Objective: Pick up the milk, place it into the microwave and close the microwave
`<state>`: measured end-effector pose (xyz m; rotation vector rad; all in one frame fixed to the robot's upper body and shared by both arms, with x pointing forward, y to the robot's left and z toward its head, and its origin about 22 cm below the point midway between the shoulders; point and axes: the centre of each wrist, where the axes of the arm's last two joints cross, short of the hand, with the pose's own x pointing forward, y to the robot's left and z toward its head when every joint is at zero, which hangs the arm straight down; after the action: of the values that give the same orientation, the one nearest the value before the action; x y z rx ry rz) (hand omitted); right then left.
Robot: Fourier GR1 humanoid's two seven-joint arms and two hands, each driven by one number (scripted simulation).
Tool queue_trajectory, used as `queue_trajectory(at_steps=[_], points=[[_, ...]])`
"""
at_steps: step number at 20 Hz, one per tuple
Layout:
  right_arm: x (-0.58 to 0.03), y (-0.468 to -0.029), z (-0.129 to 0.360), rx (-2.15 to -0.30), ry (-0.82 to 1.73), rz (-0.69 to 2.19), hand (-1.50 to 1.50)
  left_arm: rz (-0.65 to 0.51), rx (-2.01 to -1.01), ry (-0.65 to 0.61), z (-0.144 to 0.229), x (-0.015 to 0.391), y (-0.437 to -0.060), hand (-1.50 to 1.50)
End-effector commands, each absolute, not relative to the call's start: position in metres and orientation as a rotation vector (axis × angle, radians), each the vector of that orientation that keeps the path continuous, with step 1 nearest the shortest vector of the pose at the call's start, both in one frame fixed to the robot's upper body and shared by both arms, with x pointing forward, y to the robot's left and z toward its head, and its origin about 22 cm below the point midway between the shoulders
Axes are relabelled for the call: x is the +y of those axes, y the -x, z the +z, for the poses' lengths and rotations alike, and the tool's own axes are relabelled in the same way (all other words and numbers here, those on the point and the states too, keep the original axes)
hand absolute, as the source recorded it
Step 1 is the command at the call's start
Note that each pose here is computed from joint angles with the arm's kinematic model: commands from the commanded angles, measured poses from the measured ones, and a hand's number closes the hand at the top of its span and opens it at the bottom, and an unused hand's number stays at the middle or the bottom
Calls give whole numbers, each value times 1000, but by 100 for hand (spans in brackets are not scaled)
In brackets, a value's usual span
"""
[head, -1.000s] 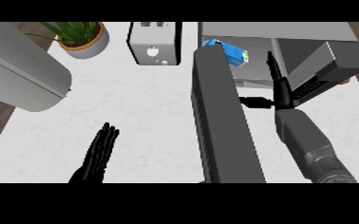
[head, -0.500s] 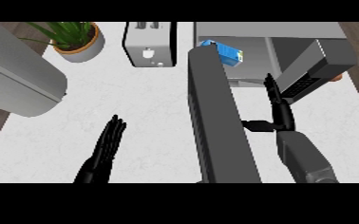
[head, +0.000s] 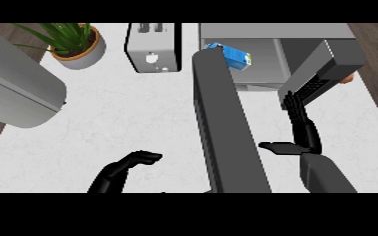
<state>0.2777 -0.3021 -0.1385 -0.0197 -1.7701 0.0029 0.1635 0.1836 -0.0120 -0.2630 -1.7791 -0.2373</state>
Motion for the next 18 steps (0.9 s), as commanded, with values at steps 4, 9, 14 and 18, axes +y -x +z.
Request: queue_trajectory(at_steps=[4,9,14,18], points=[[-321,-244,-149,-1880,-138,-57,-150,-421,-1712,238,-24,173,-173,150],[-355,-237,-131,-1901,-115,-21,-150,-639,-1666,213,-33,167,-183,150],[-377,-220,-114,-1907,-107,1,-150,-738,-1589,312,-54,129,-172,150],[-374,-202,-105,-1923,-123,-33,-150,-754,-1633,334,-54,96,-202,150]])
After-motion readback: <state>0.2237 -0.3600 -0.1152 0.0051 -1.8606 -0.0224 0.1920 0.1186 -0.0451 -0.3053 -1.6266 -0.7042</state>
